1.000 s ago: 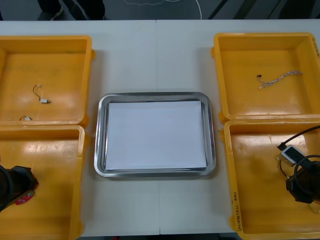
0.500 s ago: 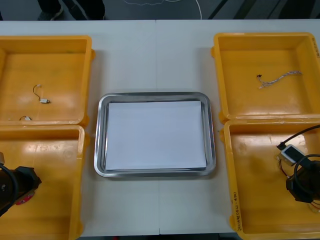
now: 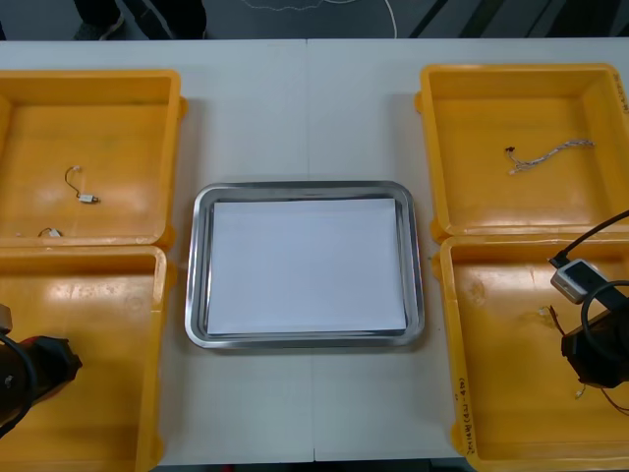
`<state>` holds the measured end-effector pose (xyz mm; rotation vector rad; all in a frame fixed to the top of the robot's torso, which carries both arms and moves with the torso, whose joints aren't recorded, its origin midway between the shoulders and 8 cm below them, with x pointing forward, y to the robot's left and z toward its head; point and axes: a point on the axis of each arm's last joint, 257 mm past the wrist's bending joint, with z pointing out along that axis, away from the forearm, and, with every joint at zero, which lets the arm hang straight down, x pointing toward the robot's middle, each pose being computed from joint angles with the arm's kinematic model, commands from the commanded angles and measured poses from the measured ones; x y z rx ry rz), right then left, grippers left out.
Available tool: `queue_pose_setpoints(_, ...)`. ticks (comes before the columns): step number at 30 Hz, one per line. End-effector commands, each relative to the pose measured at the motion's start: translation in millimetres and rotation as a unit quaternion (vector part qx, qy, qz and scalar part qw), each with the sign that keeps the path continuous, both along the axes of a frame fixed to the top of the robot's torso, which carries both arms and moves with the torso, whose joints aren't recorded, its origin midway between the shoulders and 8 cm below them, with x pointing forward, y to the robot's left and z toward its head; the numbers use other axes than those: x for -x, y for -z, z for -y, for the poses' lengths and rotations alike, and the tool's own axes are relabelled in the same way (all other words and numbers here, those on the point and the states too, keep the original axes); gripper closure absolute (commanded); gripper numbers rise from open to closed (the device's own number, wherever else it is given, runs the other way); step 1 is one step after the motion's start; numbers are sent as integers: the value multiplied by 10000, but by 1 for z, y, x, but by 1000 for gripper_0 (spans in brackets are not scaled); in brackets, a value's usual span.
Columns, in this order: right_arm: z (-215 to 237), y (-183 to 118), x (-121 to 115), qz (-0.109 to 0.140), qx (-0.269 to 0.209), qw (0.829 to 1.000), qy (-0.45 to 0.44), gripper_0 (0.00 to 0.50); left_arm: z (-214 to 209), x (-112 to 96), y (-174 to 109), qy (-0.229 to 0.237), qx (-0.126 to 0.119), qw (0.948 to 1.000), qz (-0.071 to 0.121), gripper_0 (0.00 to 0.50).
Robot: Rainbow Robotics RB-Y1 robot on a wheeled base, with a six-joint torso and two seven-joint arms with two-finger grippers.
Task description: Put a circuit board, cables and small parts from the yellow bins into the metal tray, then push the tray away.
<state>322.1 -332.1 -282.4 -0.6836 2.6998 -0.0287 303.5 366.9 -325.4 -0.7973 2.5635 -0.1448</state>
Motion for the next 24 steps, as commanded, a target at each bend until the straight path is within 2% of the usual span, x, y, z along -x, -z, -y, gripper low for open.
queue_pose_setpoints(1, -24, -36, -16, 228, -437, 9981, 371, 500, 5, 14, 12, 447, -212, 9987, -137, 0)
queue_pose_setpoints(6, -42, -48, -16, 47, -736, 9951, 654, 500, 6, 16, 14, 511, -243, 9983, -163, 0)
queue_pose_setpoints(10, -51, -58, -12, -81, -781, 9931, 874, 500, 6, 17, 18, 528, -264, 9981, -186, 0)
queue_pose_setpoints(20, -95, -75, -14, -253, -1044, 9844, 1394, 500, 6, 13, 21, 575, -293, 9978, -133, 0)
queue_pose_setpoints(22, -102, -77, -16, -258, -1142, 9823, 1462, 500, 5, 12, 21, 565, -302, 9979, -122, 5)
queue_pose_setpoints(24, -107, -79, -18, -254, -1199, 9815, 1470, 500, 5, 12, 21, 565, -302, 9979, -122, 33)
